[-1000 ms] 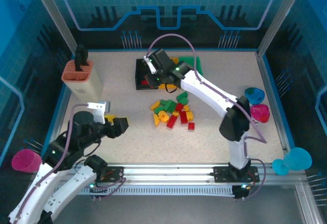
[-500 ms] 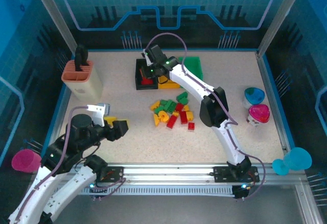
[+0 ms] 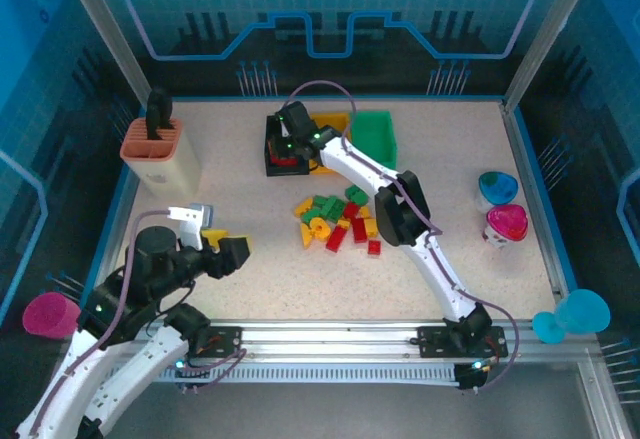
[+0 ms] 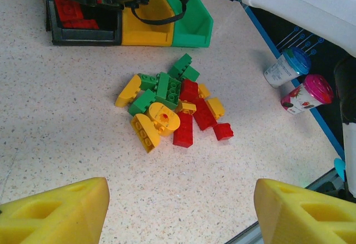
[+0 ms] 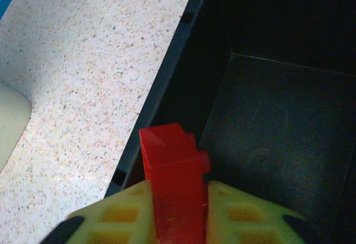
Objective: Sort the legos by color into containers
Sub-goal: Place the lego in the container, then pick up the lego from the center of the table.
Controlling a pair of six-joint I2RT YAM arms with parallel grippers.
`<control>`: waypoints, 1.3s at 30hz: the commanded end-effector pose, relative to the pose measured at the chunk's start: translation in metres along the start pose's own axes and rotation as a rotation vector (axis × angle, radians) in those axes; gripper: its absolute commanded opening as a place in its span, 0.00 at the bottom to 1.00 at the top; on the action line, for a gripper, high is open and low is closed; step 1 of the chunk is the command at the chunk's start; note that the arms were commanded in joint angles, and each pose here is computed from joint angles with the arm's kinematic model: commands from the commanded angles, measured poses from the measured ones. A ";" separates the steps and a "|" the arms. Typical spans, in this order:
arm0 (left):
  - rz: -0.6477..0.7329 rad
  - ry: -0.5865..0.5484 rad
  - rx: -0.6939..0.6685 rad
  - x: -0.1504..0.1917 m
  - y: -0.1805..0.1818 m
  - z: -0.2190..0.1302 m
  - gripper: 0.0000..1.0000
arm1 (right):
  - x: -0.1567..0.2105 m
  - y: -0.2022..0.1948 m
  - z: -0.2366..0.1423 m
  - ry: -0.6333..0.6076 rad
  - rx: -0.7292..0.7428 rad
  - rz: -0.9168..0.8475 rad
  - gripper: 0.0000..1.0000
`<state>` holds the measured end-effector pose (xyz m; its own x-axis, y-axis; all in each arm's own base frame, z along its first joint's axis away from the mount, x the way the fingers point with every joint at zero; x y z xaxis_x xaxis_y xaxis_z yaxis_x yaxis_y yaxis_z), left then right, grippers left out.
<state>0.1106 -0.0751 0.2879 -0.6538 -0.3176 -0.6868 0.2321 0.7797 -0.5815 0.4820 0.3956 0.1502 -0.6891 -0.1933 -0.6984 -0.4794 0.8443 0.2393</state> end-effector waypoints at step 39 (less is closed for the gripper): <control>0.246 0.499 -0.127 0.073 -0.065 0.181 0.65 | 0.124 -0.030 -0.352 -0.339 -0.048 0.065 1.00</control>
<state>0.1676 -0.2262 0.1857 -0.8651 0.1811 -0.4677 0.3476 0.8888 -0.2987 0.2308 0.1831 0.3084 -0.4643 0.0362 -0.8849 -0.5254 0.7931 0.3081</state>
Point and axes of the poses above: each hand's point on the last joint's axis, 136 mm out from that joint toward the fingers, its own z axis out along the fingers, its own y axis along the line the jaws close on, x = y × z, the point moved 7 cm from there along -z, back along the fingers, and after that the axes turned 8 degrees about -z, right-handed, at the moved point
